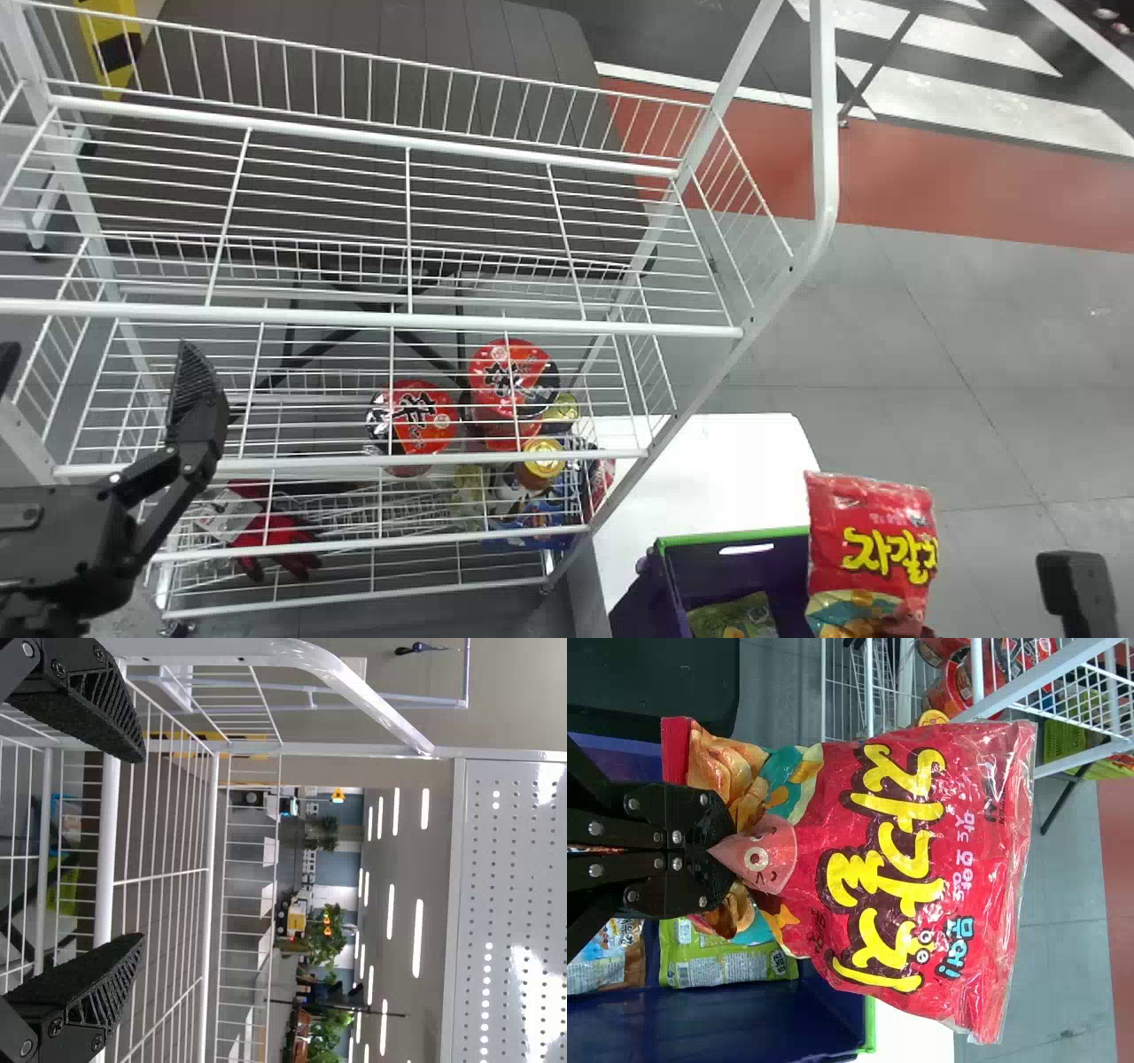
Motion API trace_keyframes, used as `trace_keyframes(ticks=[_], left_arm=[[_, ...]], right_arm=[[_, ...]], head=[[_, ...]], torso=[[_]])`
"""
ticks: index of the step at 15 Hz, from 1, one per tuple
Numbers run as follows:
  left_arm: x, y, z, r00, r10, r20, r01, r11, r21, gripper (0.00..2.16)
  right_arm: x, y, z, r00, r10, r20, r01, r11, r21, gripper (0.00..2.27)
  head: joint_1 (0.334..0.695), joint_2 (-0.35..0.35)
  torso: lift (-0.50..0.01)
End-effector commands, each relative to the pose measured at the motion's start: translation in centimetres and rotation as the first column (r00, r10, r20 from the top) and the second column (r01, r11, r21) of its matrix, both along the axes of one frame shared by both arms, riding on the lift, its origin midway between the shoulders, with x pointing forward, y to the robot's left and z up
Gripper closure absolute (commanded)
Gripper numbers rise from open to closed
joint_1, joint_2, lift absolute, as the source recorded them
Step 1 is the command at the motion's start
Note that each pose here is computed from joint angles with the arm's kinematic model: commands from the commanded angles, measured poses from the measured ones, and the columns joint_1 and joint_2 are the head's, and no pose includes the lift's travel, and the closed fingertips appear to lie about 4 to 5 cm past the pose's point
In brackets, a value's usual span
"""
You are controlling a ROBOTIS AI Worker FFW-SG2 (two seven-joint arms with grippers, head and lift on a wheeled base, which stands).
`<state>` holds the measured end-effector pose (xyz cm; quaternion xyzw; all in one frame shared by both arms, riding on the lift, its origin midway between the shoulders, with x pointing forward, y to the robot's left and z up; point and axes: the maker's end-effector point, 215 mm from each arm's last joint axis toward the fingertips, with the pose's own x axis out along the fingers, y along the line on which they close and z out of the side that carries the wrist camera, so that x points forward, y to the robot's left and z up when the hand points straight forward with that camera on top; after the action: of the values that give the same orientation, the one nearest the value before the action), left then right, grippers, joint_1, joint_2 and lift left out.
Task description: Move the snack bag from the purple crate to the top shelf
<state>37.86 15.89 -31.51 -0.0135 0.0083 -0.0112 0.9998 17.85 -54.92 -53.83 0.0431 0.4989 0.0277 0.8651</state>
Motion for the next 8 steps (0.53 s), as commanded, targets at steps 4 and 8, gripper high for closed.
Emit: trace_keyframes(ticks=[4, 8], left_arm=[[-0.2, 0.1, 0.4, 1.0, 0.002, 0.012, -0.002, 1.0, -0.004, 0.1], [-0.7, -0.3, 0.8, 1.0, -0.004, 0.015, 0.004, 1.0, -0.004, 0.1]], right_arm=[[0.3, 0.4, 0.5, 1.0, 0.004, 0.005, -0.004, 1.0, 0.005, 1.62], [0.5, 0.3, 1.3, 1.0, 0.006, 0.019, -0.006, 1.0, 0.007, 1.62]], head=[[0.695, -0.35], [0.695, -0.35]], torso=[[-0.084], [-0.067]])
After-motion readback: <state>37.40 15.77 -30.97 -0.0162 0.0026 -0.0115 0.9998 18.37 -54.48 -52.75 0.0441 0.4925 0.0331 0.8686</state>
